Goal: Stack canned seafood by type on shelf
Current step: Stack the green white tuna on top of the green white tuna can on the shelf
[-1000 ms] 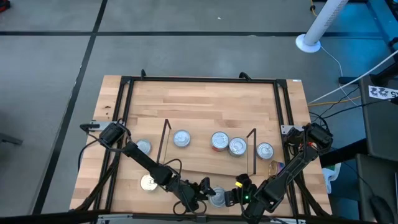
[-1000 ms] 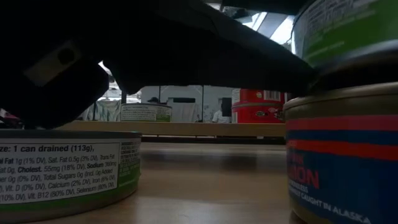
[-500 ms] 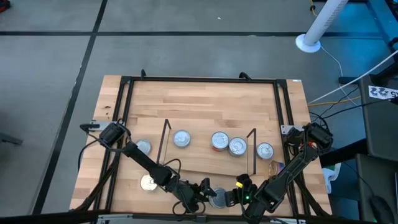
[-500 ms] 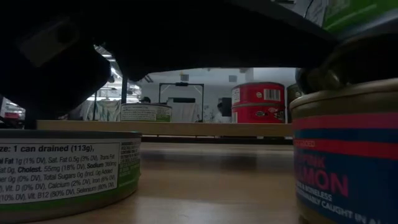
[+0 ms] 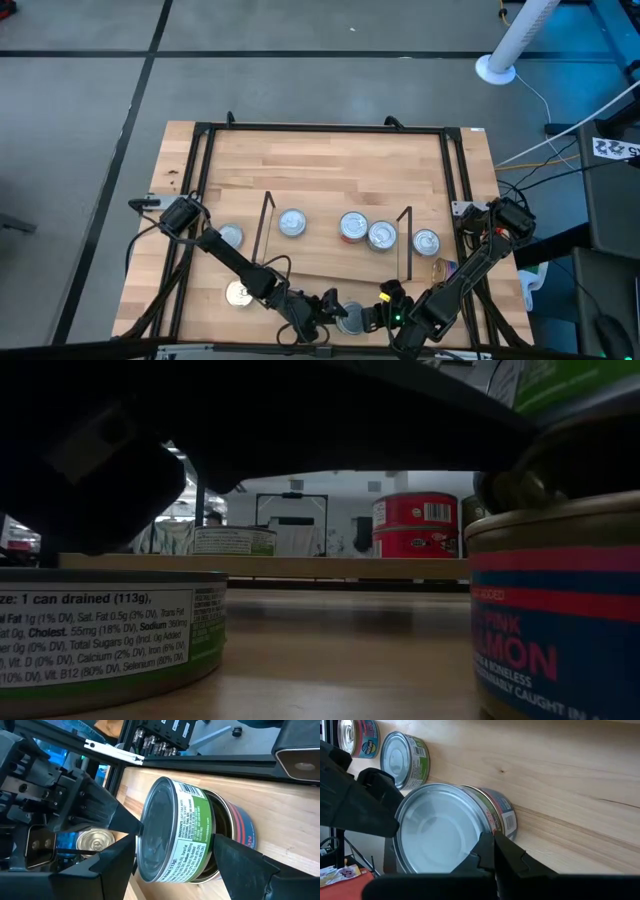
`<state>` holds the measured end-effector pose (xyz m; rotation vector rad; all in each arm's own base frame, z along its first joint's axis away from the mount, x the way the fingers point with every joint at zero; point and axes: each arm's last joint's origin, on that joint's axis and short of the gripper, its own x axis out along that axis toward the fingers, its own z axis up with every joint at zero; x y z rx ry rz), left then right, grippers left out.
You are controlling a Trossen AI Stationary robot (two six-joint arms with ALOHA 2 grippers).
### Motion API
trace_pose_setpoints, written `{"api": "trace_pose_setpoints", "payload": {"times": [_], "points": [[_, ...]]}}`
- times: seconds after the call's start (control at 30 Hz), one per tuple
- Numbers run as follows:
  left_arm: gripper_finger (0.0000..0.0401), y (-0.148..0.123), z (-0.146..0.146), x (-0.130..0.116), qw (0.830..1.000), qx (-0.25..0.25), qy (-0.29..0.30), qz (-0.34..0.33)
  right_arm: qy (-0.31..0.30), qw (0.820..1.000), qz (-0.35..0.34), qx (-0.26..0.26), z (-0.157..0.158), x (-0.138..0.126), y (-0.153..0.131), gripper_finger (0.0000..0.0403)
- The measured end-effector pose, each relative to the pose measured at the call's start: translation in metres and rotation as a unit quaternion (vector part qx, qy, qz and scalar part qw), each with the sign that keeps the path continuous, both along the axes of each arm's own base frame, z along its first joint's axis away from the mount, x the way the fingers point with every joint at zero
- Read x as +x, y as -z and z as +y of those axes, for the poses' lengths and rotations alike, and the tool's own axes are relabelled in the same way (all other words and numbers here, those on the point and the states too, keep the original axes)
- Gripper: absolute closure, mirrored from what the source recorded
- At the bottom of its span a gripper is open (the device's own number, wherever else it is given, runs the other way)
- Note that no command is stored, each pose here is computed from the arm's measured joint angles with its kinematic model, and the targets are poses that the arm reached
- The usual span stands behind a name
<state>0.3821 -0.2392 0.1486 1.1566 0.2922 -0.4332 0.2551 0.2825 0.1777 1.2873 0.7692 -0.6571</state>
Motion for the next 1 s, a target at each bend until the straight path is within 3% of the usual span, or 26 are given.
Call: {"api": "trace_pose_setpoints", "payload": {"times": [0.2,0.5,1.0], "points": [[0.0153,0.0,-0.0001,0.0,1.0,0.018,0.01,-0.004,0.0,1.0,0.0,0.0,0.0,0.0,0.0,0.0401],[0.0188,-0.0076,0.0035,0.006,0.999,0.005,-0.007,-0.036,-0.001,1.0,0.006,0.003,-0.0001,0.0009,0.0025,0.0401],[0.0199,-0.0057,0.0031,0.005,0.999,0.002,0.027,-0.019,0.002,1.0,-0.001,0.0,-0.0001,0.0009,0.0013,0.0401]]}}
